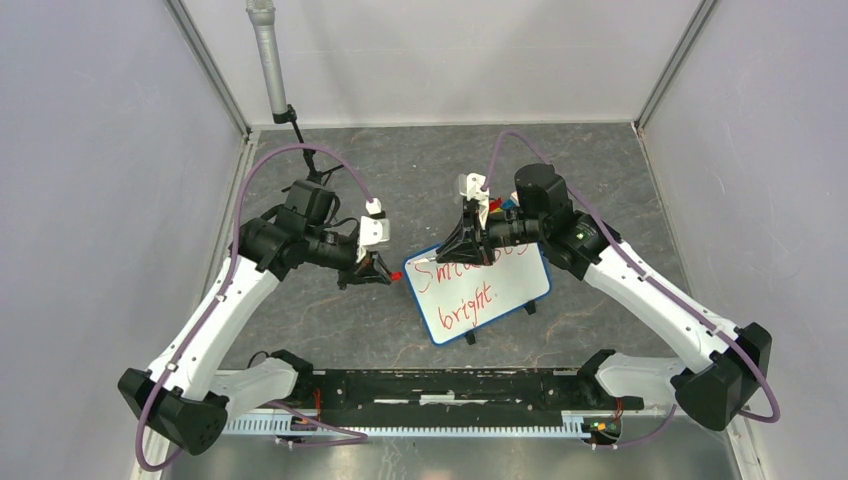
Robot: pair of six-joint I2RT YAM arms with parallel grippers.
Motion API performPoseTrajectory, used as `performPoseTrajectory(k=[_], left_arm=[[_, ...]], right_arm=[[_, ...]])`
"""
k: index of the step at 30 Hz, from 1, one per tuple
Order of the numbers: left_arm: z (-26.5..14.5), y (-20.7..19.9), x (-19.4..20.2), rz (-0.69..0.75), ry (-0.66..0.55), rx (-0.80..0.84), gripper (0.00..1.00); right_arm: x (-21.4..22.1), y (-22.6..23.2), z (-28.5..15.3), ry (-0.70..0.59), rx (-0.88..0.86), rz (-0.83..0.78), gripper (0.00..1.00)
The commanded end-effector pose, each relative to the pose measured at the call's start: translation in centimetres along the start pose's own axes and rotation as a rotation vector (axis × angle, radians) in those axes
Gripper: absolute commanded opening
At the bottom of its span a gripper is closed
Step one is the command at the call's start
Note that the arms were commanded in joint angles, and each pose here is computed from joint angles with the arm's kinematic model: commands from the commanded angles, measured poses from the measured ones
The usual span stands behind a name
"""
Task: Write a sentence on the whiteboard
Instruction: Close the whiteboard marker.
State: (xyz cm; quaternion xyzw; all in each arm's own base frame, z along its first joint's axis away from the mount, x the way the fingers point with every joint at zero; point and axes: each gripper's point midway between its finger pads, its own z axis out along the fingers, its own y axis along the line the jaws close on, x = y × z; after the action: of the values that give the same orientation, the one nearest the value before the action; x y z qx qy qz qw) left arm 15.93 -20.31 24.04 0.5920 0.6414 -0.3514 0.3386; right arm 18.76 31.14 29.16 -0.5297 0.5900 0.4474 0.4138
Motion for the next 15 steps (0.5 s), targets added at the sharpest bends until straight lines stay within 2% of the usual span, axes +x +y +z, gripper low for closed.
performPoseTrajectory(k=[1,15], left_arm=[[-0.29,-0.86,-2.18,0.008,-0.041,0.029,0.02],[0.56,-0.75,-2.06,0.025,-0.007,0.031,0.03]], right_arm=[[-0.64,1.17,-0.18,-0.040,-0.052,0.002,0.00],[-0.24,1.96,-0.41,-0.036,-0.077,0.007,0.00]])
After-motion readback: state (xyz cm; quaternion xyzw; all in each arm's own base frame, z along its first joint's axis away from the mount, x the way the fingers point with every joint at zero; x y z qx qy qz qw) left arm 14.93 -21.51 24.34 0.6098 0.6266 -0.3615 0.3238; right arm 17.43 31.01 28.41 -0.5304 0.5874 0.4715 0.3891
